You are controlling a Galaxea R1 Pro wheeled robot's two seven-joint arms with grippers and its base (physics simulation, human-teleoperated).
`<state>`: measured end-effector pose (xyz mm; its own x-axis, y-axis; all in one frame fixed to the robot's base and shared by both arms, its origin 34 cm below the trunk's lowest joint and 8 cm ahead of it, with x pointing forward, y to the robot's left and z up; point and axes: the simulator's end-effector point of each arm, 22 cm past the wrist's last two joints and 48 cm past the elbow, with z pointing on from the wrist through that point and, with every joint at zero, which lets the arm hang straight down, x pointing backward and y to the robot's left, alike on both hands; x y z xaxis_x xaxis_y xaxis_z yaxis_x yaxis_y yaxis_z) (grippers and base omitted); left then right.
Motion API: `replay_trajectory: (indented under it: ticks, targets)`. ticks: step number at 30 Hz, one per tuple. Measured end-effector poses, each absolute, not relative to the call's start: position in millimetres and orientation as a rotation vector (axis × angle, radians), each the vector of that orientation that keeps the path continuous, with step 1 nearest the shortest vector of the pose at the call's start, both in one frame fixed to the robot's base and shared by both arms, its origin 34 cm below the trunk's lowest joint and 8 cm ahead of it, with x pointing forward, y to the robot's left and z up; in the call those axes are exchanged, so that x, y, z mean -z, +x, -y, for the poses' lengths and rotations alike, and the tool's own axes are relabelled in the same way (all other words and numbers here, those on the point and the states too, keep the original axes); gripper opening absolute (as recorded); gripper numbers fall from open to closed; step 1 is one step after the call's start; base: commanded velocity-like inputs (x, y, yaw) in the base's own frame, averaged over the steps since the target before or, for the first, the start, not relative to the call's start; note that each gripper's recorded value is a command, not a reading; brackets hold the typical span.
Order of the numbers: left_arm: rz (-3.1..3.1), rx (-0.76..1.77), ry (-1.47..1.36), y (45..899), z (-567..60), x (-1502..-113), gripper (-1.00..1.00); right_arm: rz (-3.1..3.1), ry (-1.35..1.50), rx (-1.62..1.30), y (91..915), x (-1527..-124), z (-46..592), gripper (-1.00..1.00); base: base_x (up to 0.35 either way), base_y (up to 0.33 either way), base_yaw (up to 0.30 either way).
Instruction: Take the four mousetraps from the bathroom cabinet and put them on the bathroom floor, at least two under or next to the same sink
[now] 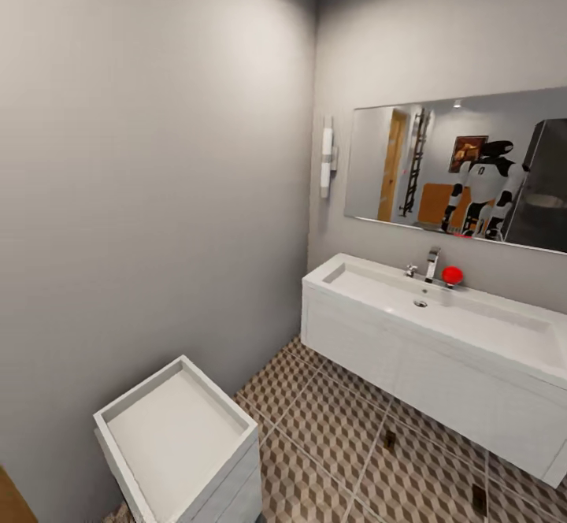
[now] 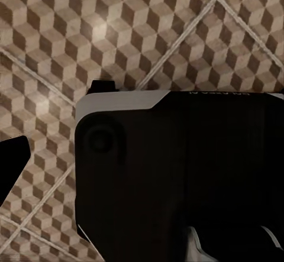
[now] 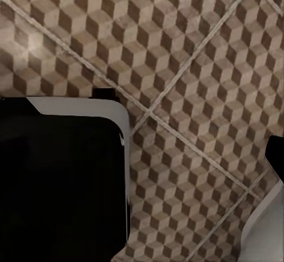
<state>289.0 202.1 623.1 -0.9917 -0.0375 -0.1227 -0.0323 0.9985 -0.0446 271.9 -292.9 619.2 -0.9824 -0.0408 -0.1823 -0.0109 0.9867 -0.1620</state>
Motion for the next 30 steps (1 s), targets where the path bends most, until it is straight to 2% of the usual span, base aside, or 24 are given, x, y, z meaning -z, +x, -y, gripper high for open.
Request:
replay_trajectory:
  ticks: [11,22,30]
  targets:
    - [-3.06,0.059,-0.061,276,-208,-621,1.0,-2.933,-0.064,0.185,271,-618,280,1.0,0.0,0.0,0.29]
    - [-3.204,0.063,-0.05,243,-208,-620,1.0,-2.934,-0.379,-0.002,258,-614,248,1.0,0.0,0.0,0.29]
    - [-3.264,0.067,-0.043,229,-207,-621,1.0,-2.933,-0.424,-0.03,256,-614,243,1.0,0.0,0.0,0.29]
